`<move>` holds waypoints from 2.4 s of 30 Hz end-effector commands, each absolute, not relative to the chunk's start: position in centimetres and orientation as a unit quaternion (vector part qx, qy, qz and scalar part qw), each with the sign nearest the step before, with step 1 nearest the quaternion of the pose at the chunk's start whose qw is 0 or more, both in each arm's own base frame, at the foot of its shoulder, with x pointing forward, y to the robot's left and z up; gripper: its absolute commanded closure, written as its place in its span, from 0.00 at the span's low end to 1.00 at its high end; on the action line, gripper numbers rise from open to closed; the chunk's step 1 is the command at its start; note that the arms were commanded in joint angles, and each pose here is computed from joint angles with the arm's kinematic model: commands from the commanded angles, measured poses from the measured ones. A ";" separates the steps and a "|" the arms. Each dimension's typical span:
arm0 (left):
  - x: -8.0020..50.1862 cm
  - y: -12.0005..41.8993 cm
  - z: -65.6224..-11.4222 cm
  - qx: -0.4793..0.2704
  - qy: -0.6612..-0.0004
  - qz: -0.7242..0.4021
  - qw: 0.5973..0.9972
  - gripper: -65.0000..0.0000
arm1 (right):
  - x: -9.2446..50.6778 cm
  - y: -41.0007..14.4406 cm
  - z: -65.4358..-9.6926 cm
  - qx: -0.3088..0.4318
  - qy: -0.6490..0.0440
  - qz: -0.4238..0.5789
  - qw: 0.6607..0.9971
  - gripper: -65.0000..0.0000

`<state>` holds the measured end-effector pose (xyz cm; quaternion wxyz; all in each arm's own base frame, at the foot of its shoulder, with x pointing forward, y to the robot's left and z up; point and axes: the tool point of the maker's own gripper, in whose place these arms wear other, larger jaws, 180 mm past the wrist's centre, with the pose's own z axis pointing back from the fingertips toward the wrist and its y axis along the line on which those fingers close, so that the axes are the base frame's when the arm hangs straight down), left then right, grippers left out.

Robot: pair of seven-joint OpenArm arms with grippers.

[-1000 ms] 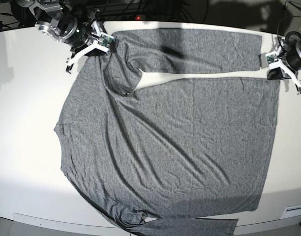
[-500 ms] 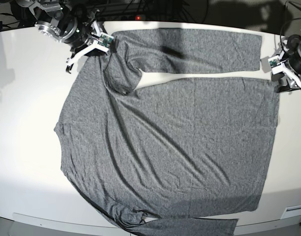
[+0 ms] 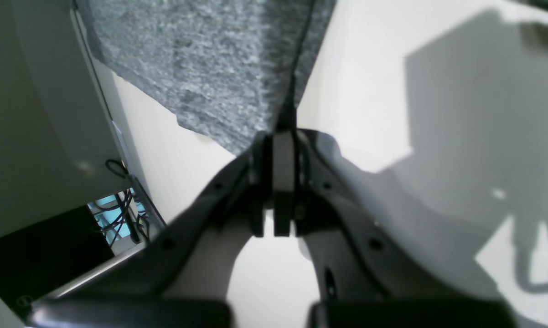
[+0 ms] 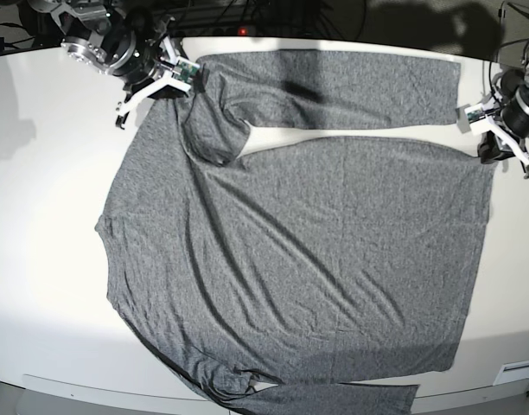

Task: Fold the T-shirt properly
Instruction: 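Lift the shoulder with the right gripper while left holds the cuff, then drag the shoulder along the shirt side with the right gripper, left pulling body edge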

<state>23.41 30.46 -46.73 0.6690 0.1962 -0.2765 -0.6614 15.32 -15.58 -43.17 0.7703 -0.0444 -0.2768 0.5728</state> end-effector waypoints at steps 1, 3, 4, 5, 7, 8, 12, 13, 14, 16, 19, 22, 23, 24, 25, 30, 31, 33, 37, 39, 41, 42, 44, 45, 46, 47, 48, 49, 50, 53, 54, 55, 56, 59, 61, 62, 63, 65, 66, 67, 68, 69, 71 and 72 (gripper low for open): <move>22.6 32.1 -47.1 0.200 -0.240 -0.668 0.675 1.00 | 15.4 -15.8 -42.9 -0.048 -0.277 0.576 0.768 1.00; 22.6 32.0 -47.1 0.201 -0.241 -0.668 0.675 1.00 | 15.4 -15.8 -42.8 -0.048 -0.277 0.576 0.768 1.00; 22.7 32.0 -47.0 0.201 -0.243 -0.668 0.675 1.00 | 15.4 -15.8 -42.8 -0.048 -0.277 0.576 0.768 1.00; 22.7 31.8 -47.0 0.201 -0.244 -0.668 0.674 1.00 | 15.5 -15.8 -42.8 -0.049 -0.278 0.575 0.768 1.00; 22.9 31.4 -46.8 0.200 -0.250 -0.669 0.671 1.00 | 15.8 -15.8 -42.6 -0.054 -0.284 0.570 0.769 1.00; 23.0 31.3 -46.7 0.199 -0.252 -0.669 0.670 1.00 | 16.1 -15.8 -42.4 -0.058 -0.290 0.567 0.769 1.00; 23.4 30.4 -46.3 0.196 -0.265 -0.667 0.668 1.00 | 16.8 -14.8 -41.1 -0.048 -0.315 0.546 0.774 1.00; 23.6 30.1 -46.1 0.193 -0.271 -0.665 0.669 1.00 | 16.9 -14.5 -40.7 -0.045 -0.322 0.540 0.776 1.00; 23.7 29.7 -45.9 0.190 -0.278 -0.660 0.672 1.00 | 17.1 -14.3 -40.3 -0.045 -0.327 0.535 0.777 1.00; 24.0 28.9 -45.5 0.183 -0.291 -0.653 0.675 1.00 | 17.5 -14.2 -39.8 -0.051 -0.334 0.532 0.776 1.00; 24.4 28.0 -45.0 0.180 -0.303 -0.654 0.670 1.00 | 17.9 -14.1 -39.3 -0.057 -0.342 0.525 0.777 1.00; 24.7 27.9 -44.7 0.189 -0.302 -0.653 0.668 1.00 | 18.5 -14.1 -39.0 -0.062 -0.352 0.507 0.784 1.00; 24.8 27.9 -44.6 0.193 -0.300 -0.652 0.669 1.00 | 18.8 -14.2 -38.9 -0.065 -0.356 0.501 0.786 1.00; 24.9 28.1 -44.6 0.198 -0.297 -0.651 0.670 1.00 | 19.1 -14.4 -38.7 -0.068 -0.360 0.494 0.788 1.00; 25.0 28.2 -44.5 0.201 -0.295 -0.650 0.671 1.00 | 19.5 -14.6 -38.5 -0.073 -0.365 0.487 0.790 1.00; 25.4 28.4 -44.2 0.208 -0.295 -0.649 0.670 1.00 | 22.3 -14.7 -36.8 -0.069 -0.403 0.442 0.799 1.00; 25.7 28.4 -44.1 0.210 -0.297 -0.648 0.670 1.00 | 23.0 -14.6 -36.4 -0.068 -0.412 0.432 0.799 1.00; 26.1 28.6 -43.9 0.217 -0.296 -0.645 0.670 1.00 | 24.1 -14.2 -35.7 -0.064 -0.429 0.415 0.800 1.00; 27.4 30.2 -43.2 0.256 -0.276 -0.631 0.678 1.00 | 25.8 -13.1 -34.6 -0.060 -0.456 0.394 0.796 1.00; 28.2 31.2 -42.7 0.278 -0.264 -0.622 0.683 1.00 | 26.5 -12.7 -34.2 -0.059 -0.465 0.385 0.795 1.00; 28.9 31.8 -42.1 0.294 -0.260 -0.614 0.685 1.00 | 27.1 -12.4 -33.8 -0.059 -0.472 0.378 0.794 1.00; 29.2 31.9 -41.9 0.298 -0.260 -0.611 0.685 1.00 | 27.5 -12.3 -33.6 -0.060 -0.476 0.374 0.794 1.00; 29.6 31.8 -41.6 0.301 -0.263 -0.610 0.684 1.00 | 28.2 -12.2 -33.4 -0.059 -0.483 0.360 0.796 1.00; 29.7 31.8 -41.5 0.303 -0.264 -0.609 0.683 1.00 | 28.5 -12.2 -33.4 -0.059 -0.486 0.352 0.798 1.00; 29.8 31.9 -41.5 0.303 -0.265 -0.609 0.683 1.00 | 28.9 -12.2 -33.3 -0.059 -0.489 0.344 0.799 1.00; 29.9 31.8 -41.4 0.304 -0.267 -0.609 0.682 1.00 | 29.2 -12.3 -33.2 -0.060 -0.493 0.337 0.800 1.00; 30.0 31.6 -41.3 0.304 -0.269 -0.609 0.681 1.00 | 29.4 -12.3 -32.9 -0.061 -0.497 0.331 0.800 1.00; 30.1 31.3 -41.1 0.303 -0.272 -0.610 0.680 1.00 | 29.7 -12.4 -32.7 -0.062 -0.501 0.326 0.799 1.00; 30.3 30.9 -40.9 0.302 -0.278 -0.610 0.678 1.00 | 30.0 -12.5 -32.4 -0.063 -0.506 0.322 0.798 1.00; 30.8 29.3 -39.9 0.297 -0.300 -0.613 0.668 1.00 | 30.8 -12.6 -31.7 -0.067 -0.513 0.318 0.794 1.00; 31.0 28.7 -39.5 0.295 -0.308 -0.614 0.664 1.00 | 30.9 -12.7 -31.7 -0.070 -0.512 0.317 0.795 1.00; 31.2 28.2 -39.2 0.293 -0.316 -0.615 0.660 1.00 | 31.0 -12.7 -31.6 -0.071 -0.512 0.317 0.795 1.00; 31.3 27.7 -38.9 0.292 -0.322 -0.615 0.658 1.00 | 31.0 -12.7 -31.6 -0.071 -0.513 0.317 0.795 1.00; 31.6 27.3 -38.5 0.292 -0.329 -0.616 0.654 1.00 | 31.0 -12.7 -31.6 -0.071 -0.512 0.317 0.795 1.00; 31.6 27.6 -38.5 0.297 -0.324 -0.613 0.656 1.00 | 31.0 -12.9 -31.7 -0.073 -0.511 0.316 0.796 1.00; 31.6 27.9 -38.5 0.302 -0.319 -0.611 0.659 1.00 | 31.0 -13.1 -31.6 -0.075 -0.511 0.314 0.797 1.00; 31.6 28.2 -38.5 0.306 -0.314 -0.609 0.661 1.00 | 31.1 -13.4 -31.6 -0.078 -0.512 0.311 0.797 1.00; 31.8 28.7 -38.4 0.318 -0.306 -0.602 0.665 1.00 | 31.6 -14.2 -31.1 -0.086 -0.516 0.300 0.798 1.00; 31.9 29.0 -38.2 0.324 -0.301 -0.599 0.667 1.00 | 31.9 -14.7 -30.9 -0.088 -0.519 0.283 0.802 1.00; 32.0 29.3 -38.1 0.331 -0.297 -0.595 0.669 1.00 | 32.3 -15.1 -30.6 -0.086 -0.522 0.267 0.805 1.00; 32.2 29.7 -37.9 0.338 -0.293 -0.591 0.671 1.00 | 32.6 -15.6 -30.2 -0.086 -0.526 0.251 0.808 1.00; 32.4 30.0 -37.7 0.346 -0.288 -0.587 0.673 1.00 | 32.9 -16.0 -29.8 -0.084 -0.533 0.234 0.809 1.00; 32.9 30.7 -37.2 0.361 -0.282 -0.576 0.678 1.00 | 33.5 -16.8 -28.9 -0.075 -0.546 0.199 0.811 1.00; 33.0 30.9 -37.1 0.361 -0.280 -0.569 0.684 1.00 | 33.7 -17.2 -28.6 -0.072 -0.551 0.185 0.811 1.00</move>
